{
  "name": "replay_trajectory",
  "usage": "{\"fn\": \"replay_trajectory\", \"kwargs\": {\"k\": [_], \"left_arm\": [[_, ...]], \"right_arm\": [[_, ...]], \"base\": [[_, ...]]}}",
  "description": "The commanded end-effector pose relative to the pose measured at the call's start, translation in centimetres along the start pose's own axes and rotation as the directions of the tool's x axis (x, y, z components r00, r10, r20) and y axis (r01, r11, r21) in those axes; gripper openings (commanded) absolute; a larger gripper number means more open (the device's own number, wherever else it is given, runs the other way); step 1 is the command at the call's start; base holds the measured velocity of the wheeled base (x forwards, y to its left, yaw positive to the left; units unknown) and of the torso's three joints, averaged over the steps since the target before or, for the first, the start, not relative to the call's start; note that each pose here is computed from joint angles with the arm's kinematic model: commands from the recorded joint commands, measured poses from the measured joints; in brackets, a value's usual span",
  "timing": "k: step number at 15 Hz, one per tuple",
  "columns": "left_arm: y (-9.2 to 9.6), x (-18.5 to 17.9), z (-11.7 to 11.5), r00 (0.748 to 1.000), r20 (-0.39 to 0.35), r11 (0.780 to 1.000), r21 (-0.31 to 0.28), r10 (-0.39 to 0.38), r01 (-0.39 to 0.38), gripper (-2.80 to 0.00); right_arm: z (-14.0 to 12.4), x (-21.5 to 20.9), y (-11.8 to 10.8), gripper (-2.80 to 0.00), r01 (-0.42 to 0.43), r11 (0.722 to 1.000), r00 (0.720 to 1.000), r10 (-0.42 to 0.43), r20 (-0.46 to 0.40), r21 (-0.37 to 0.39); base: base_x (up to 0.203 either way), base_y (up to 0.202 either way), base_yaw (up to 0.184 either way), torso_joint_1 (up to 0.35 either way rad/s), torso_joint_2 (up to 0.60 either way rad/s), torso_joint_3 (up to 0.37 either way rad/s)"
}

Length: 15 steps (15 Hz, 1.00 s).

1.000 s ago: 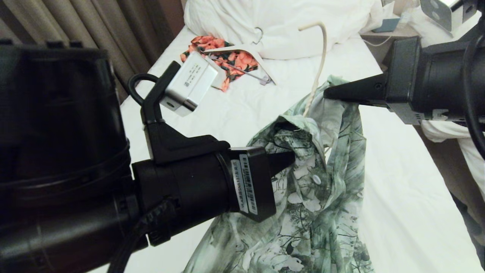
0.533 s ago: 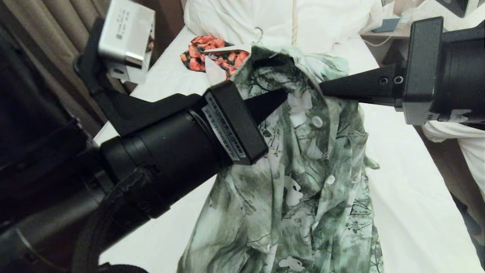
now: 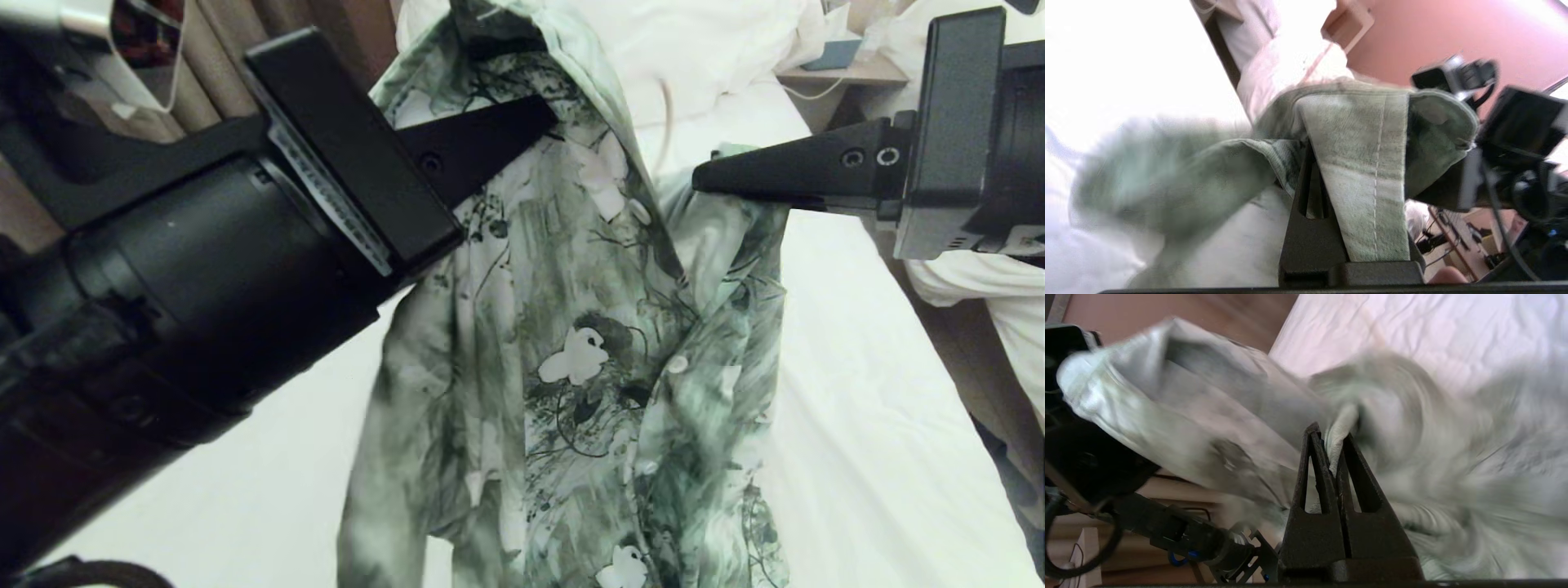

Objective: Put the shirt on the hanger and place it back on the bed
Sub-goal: Hook the other side of the shirt onto the hanger

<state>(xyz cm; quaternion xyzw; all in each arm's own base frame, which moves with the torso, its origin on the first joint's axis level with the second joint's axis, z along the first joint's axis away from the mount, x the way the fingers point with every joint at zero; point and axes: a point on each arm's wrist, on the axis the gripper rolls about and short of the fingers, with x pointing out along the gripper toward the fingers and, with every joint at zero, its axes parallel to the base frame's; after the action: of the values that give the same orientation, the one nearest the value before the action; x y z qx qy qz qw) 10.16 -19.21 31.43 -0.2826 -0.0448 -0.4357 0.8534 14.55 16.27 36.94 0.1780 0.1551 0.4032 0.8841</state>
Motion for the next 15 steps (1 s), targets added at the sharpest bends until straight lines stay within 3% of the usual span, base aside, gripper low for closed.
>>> {"fn": "replay_trajectory", "kwargs": {"k": [1, 2, 3, 11, 15], "left_arm": [[-0.2, -0.5, 0.8, 1.000, 0.025, 1.000, -0.007, -0.010, 0.011, -2.80], [-0.2, -0.5, 0.7, 1.000, 0.023, 1.000, -0.006, -0.011, 0.011, -2.80], [-0.2, -0.5, 0.7, 1.000, 0.022, 1.000, -0.006, -0.010, 0.011, -2.80], [0.0, -0.2, 0.2, 1.000, 0.002, 1.000, -0.001, -0.006, 0.006, -2.80], [0.2, 0.0, -0.7, 1.000, -0.028, 1.000, 0.005, 0.000, 0.000, -2.80]], "right_arm": [[0.0, 0.0, 0.0, -2.80, 0.000, 1.000, 1.000, 0.000, -0.001, 0.001], [0.0, 0.0, 0.0, -2.80, 0.000, 1.000, 1.000, 0.000, -0.002, 0.001], [-0.1, 0.0, 0.0, 0.00, 0.001, 1.000, 1.000, -0.001, -0.004, 0.002], [-1.3, 1.0, -1.0, 0.00, 0.047, 0.999, 0.997, -0.046, -0.065, 0.005], [-1.9, 1.1, -1.7, 0.00, 0.103, 0.995, 0.985, -0.101, -0.138, 0.009]], "base": [[0.000, 0.000, 0.000, 0.000, 0.00, 0.000], [0.000, 0.000, 0.000, 0.000, 0.00, 0.000], [0.000, 0.000, 0.000, 0.000, 0.00, 0.000], [0.000, 0.000, 0.000, 0.000, 0.00, 0.000], [0.000, 0.000, 0.000, 0.000, 0.00, 0.000]]}}
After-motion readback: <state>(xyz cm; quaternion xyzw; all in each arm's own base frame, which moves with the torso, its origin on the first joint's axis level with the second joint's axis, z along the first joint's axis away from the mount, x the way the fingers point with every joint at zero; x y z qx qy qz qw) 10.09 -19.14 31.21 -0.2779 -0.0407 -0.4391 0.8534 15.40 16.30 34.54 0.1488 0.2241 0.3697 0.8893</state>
